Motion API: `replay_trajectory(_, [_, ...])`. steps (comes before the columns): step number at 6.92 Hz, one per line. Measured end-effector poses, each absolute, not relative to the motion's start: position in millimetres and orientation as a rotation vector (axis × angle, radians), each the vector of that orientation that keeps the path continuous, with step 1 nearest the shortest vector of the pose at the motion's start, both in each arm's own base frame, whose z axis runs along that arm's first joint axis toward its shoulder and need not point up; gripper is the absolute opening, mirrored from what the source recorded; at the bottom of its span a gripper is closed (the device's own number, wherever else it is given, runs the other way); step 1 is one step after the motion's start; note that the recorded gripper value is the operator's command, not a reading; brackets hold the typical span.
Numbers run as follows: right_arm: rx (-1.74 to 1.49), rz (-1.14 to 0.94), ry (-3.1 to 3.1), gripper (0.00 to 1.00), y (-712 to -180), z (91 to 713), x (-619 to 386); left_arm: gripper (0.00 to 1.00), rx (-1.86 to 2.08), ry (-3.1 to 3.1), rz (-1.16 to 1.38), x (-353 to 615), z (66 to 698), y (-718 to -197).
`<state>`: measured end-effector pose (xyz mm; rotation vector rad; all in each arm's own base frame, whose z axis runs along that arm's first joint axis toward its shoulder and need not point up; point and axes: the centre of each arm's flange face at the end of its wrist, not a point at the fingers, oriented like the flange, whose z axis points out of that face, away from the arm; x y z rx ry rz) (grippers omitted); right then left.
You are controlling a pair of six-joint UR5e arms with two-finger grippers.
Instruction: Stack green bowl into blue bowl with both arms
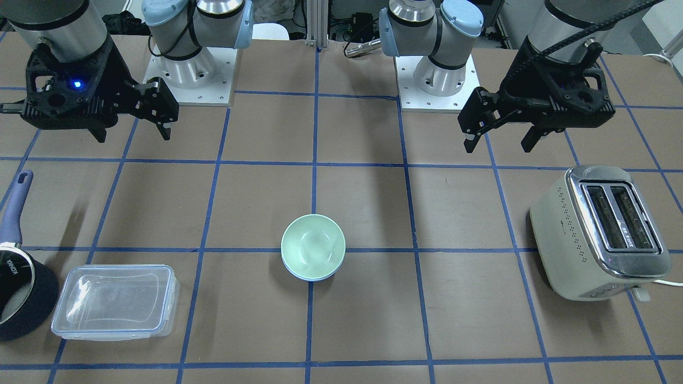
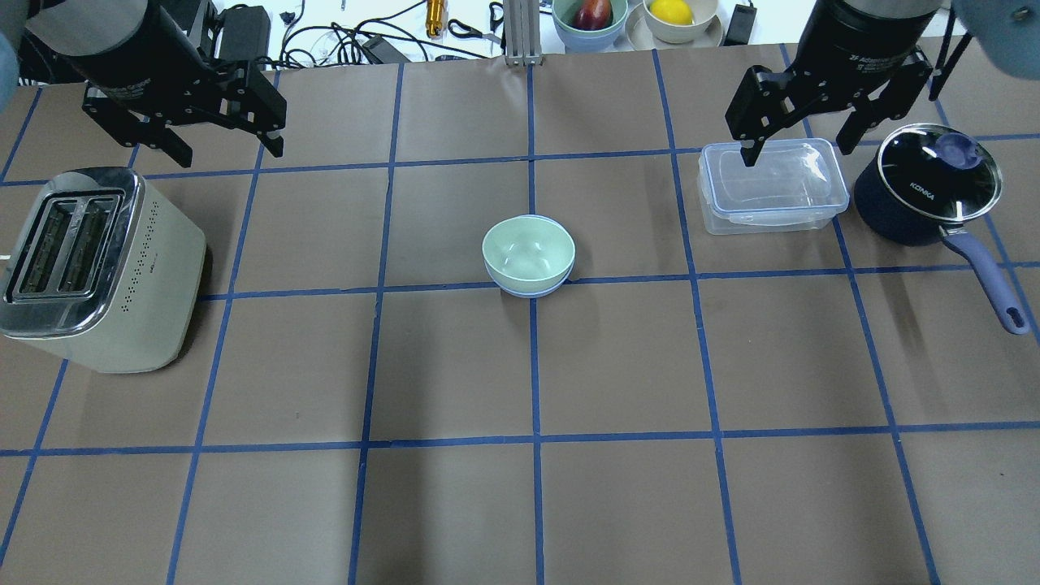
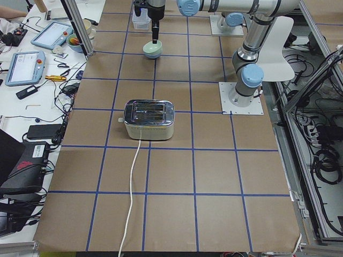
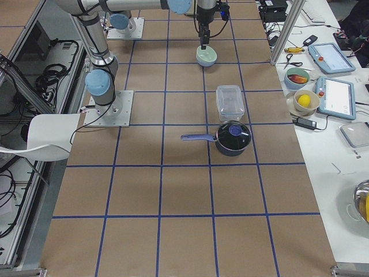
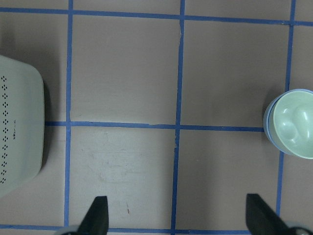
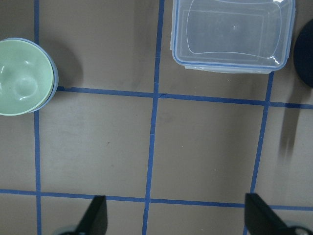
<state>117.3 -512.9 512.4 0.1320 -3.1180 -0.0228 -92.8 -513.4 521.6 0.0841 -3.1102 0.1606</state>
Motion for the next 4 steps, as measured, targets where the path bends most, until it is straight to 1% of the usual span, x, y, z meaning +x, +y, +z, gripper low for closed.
replay_trajectory(4, [0.131,-0.016,-3.119,1.0,-511.6,514.1,117.5,1.0,0.084,-3.111,0.159,-92.8,521.3,-513.2])
